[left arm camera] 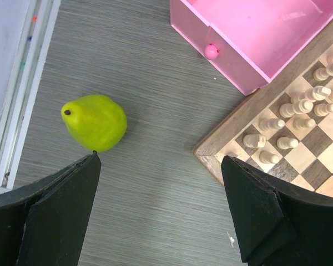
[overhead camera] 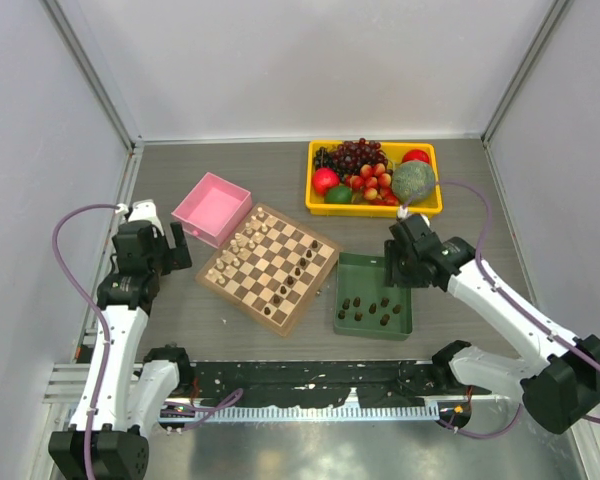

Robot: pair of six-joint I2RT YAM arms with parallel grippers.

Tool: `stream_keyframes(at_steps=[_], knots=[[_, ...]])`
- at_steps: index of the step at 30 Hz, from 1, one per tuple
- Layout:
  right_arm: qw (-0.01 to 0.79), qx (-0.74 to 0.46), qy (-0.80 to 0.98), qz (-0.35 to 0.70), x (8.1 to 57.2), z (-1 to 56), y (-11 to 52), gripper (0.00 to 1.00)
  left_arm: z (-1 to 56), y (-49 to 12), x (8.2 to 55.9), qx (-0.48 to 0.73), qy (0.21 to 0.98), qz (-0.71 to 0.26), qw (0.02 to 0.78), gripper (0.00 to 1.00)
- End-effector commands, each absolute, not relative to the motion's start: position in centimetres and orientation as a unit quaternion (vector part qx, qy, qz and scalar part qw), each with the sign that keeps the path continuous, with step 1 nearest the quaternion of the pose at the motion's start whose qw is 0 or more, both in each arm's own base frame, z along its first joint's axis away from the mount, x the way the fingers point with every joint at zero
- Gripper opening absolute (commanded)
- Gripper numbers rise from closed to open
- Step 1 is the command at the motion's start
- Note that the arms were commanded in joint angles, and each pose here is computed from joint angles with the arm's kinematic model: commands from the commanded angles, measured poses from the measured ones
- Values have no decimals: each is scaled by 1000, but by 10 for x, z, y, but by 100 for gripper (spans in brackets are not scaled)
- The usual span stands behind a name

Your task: Set up the chess pieces on the board

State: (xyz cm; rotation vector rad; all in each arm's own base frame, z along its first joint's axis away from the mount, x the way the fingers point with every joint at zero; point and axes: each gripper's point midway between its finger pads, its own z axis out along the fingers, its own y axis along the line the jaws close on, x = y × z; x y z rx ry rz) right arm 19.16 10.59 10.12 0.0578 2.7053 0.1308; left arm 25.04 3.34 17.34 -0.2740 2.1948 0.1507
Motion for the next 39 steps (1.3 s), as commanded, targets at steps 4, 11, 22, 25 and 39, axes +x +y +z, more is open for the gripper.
stream_keyframes(at_steps=[4, 11, 22, 25, 39], knots=[[329, -74, 941, 21, 266, 169, 113, 61, 189, 6, 256, -70, 884, -9, 462, 99], [356, -176, 918, 0, 318, 183, 134, 80, 204, -18, 255, -16, 875, -63, 480, 99], [445, -379, 811, 38, 329, 200, 162, 97, 194, -17, 252, -7, 878, -59, 475, 99], [409, -423, 808, 27, 325, 187, 156, 98, 194, -19, 253, -7, 879, -64, 472, 99], [317, -484, 813, 57, 334, 142, 162, 97, 178, -16, 253, -22, 888, -60, 456, 99]])
